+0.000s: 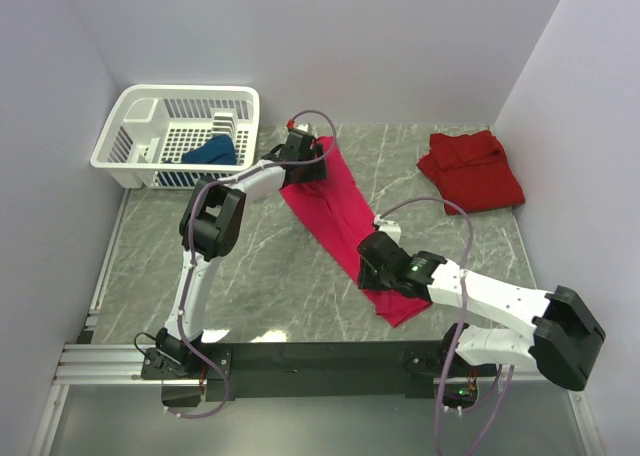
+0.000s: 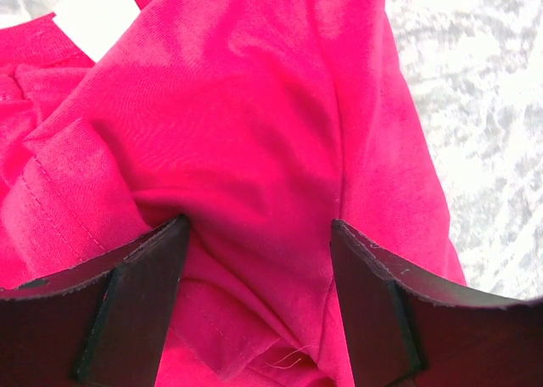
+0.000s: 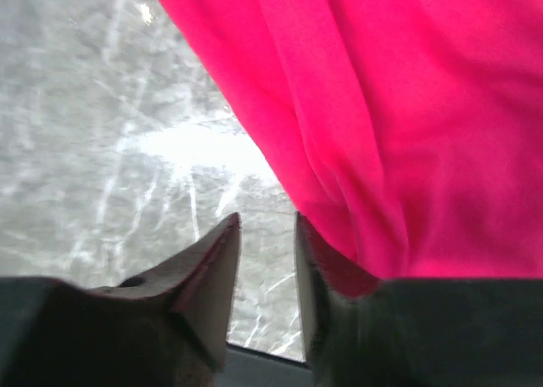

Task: Fold and stack the t-shirts
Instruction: Fold the tshirt

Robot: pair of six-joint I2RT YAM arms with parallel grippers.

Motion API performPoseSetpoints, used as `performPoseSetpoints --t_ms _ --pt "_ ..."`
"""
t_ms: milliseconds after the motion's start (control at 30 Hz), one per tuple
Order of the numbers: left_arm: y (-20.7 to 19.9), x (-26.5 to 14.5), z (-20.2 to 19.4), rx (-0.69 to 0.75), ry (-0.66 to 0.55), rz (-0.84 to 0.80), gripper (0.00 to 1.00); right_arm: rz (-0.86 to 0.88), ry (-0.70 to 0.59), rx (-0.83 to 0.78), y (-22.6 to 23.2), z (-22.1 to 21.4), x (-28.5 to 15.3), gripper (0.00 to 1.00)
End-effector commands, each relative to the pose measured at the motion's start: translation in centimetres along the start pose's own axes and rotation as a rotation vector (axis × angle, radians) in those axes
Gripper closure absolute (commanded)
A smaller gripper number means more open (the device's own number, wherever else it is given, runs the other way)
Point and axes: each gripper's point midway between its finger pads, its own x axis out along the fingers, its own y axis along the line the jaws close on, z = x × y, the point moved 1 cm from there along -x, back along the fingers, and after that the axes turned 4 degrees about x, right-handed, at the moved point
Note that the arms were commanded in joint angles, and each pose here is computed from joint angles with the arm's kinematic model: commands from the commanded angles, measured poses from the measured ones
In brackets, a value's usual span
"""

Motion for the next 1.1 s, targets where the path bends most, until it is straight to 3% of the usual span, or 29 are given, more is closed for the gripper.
performPoseSetpoints --t_ms 0,167,400,600,933,1067 --pt "3.2 1.3 -1.1 0.010 0.054 0.069 0.26 -0.004 -0.067 0.056 -0.1 1.6 -2.1 0.58" --pt "2.8 0.4 1.0 0.013 0.000 0.054 0.25 -0.072 -0.093 0.102 -2.2 1.8 -1.6 0.54" --pt "1.5 -3.2 3.6 0.014 -0.083 0.005 0.25 -0.095 -0.028 0.098 -2.9 0.2 -0.7 0.54" --pt "1.9 -3.9 3.5 0.026 -0.078 0.023 0.24 -0.064 -0.006 0.094 -2.6 -1.3 -1.9 0.54" --pt "2.2 -2.6 2.6 0.022 -0.030 0.047 0.24 -0.164 0.016 0.070 -3.8 -2.3 -0.5 0.52" --pt "2.4 -1.6 1.8 0.016 -0.010 0.047 0.24 -0.211 0.030 0.039 -4.1 -2.6 0.0 0.57"
